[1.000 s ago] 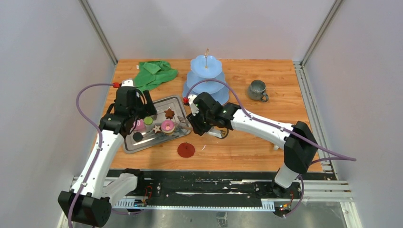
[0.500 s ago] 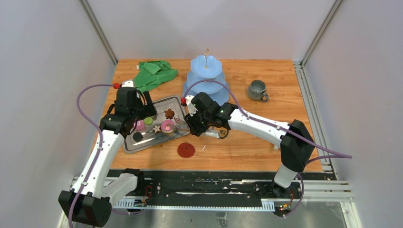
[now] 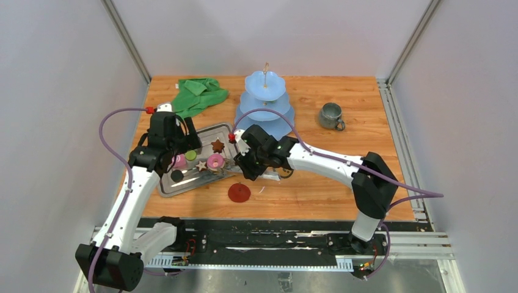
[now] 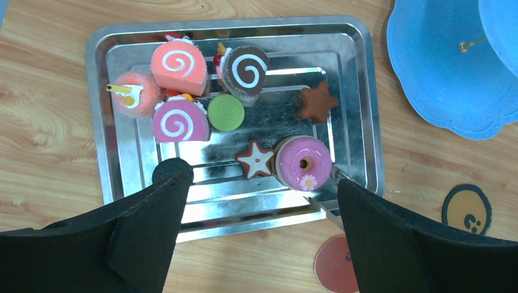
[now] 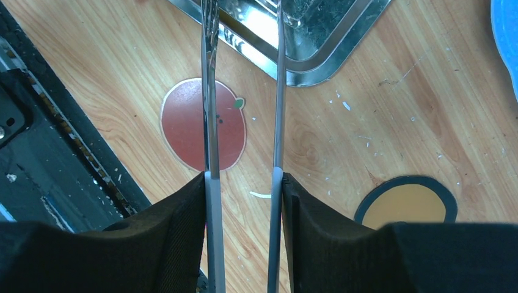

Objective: Serve the afternoon tea

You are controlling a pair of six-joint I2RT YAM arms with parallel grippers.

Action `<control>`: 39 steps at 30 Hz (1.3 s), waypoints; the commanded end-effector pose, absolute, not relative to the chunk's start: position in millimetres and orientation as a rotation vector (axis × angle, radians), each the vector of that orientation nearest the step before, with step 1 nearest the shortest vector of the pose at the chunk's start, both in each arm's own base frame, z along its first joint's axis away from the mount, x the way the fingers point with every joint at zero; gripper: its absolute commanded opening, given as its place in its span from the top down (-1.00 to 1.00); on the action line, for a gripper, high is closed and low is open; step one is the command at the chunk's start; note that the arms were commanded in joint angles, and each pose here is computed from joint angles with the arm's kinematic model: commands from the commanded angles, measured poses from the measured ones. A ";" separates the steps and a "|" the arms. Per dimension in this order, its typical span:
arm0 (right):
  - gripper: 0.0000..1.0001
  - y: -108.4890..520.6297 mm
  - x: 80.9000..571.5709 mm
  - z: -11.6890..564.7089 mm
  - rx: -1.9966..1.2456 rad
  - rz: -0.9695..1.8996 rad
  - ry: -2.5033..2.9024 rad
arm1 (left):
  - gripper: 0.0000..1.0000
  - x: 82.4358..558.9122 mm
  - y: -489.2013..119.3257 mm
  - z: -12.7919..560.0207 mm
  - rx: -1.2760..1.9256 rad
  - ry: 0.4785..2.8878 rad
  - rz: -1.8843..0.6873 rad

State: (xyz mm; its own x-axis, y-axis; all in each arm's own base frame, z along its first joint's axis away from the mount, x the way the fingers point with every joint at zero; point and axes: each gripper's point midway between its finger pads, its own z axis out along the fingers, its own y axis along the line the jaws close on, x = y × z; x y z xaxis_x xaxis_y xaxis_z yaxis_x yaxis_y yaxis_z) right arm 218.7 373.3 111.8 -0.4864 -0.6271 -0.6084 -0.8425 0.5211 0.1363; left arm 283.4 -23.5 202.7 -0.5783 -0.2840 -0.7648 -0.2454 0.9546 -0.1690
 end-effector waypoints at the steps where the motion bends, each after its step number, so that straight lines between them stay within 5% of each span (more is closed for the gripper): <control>1: 0.09 383.4 222.0 108.5 -1.218 0.562 2.232 | -0.93 286.9 -19.7 207.4 -0.369 2.192 -0.039; 20: 0.02 394.8 234.4 101.9 -1.195 0.504 2.206 | -0.93 288.0 -20.0 208.7 -0.359 2.192 -0.039; 34: 0.67 391.2 233.3 108.8 -1.191 0.495 2.182 | -0.93 287.0 -20.2 207.4 -0.360 2.195 -0.040; 39: 0.44 385.0 231.8 109.4 -1.189 0.482 2.186 | -0.93 286.7 -19.9 206.3 -0.359 2.197 -0.038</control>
